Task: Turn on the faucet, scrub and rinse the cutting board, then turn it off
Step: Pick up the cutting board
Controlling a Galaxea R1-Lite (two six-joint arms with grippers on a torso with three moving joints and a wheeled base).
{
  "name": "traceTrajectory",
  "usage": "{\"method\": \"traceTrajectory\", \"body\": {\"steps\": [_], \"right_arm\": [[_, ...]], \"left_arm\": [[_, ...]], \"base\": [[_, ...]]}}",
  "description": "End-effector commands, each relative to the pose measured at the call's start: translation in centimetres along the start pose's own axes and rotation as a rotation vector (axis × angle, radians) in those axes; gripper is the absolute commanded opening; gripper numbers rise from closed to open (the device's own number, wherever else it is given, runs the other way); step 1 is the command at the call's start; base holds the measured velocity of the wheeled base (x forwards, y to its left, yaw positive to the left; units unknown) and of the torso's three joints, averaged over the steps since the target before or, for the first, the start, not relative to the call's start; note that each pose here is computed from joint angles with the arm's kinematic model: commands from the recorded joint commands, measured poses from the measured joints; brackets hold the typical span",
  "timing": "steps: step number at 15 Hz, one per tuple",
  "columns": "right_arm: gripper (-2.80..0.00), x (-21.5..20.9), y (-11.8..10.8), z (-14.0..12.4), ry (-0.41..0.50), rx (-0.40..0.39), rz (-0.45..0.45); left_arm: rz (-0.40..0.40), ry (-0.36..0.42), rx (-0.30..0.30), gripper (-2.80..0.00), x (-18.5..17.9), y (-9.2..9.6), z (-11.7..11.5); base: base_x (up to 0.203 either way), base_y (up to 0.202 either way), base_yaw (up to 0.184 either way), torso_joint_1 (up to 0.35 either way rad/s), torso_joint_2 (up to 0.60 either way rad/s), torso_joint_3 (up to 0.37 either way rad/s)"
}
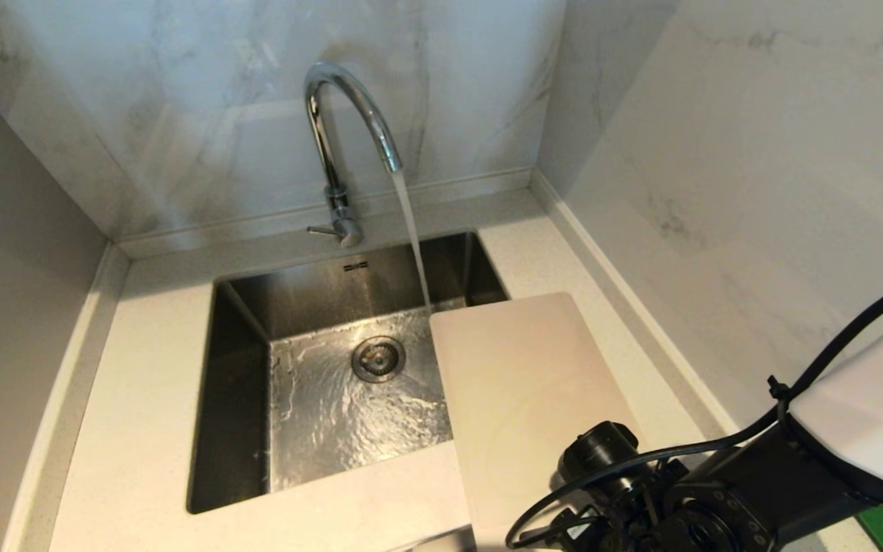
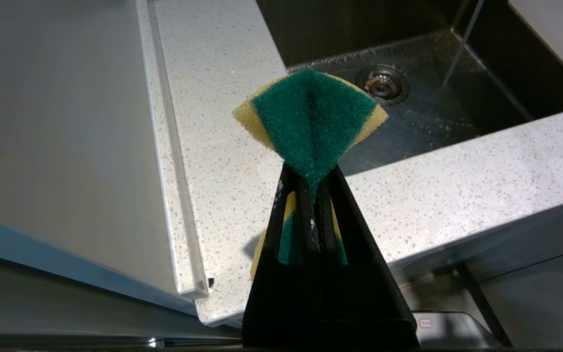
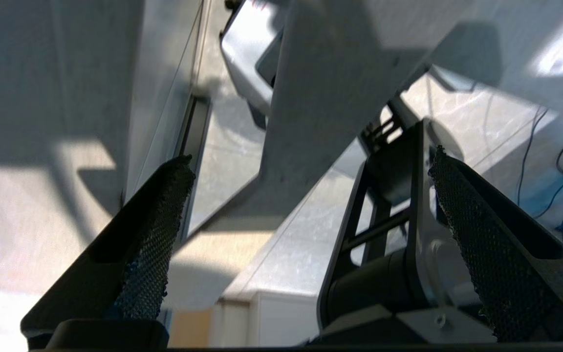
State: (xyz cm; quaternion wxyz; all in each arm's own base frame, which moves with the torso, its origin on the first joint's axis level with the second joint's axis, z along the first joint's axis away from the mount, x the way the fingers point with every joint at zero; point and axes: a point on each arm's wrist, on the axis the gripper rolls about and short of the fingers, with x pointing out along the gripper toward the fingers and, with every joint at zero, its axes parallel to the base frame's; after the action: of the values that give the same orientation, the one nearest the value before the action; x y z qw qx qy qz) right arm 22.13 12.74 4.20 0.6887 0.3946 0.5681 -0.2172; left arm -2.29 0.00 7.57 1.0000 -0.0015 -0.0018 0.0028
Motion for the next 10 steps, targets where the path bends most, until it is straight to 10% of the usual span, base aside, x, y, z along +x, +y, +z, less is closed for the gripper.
{"method": "traceTrajectory", "body": {"steps": [1,10], "right_arm": [[0.0,0.4,0.0,0.0,-0.013,0.008,-0.011],[0.0,2.2,0.2,-0.2,-0.119,-0.015,-0.043]], "left_arm": [[0.001,-0.001,0.0,-2.8,0.0,0.0,0.0],[0.001,-0.001,0.0,-2.8,0.0,0.0,0.0]], "base": [[0.0,0.0,0.0,0.0,0.0,0.0],[0.0,0.0,0.0,0.0,0.0,0.0]]}}
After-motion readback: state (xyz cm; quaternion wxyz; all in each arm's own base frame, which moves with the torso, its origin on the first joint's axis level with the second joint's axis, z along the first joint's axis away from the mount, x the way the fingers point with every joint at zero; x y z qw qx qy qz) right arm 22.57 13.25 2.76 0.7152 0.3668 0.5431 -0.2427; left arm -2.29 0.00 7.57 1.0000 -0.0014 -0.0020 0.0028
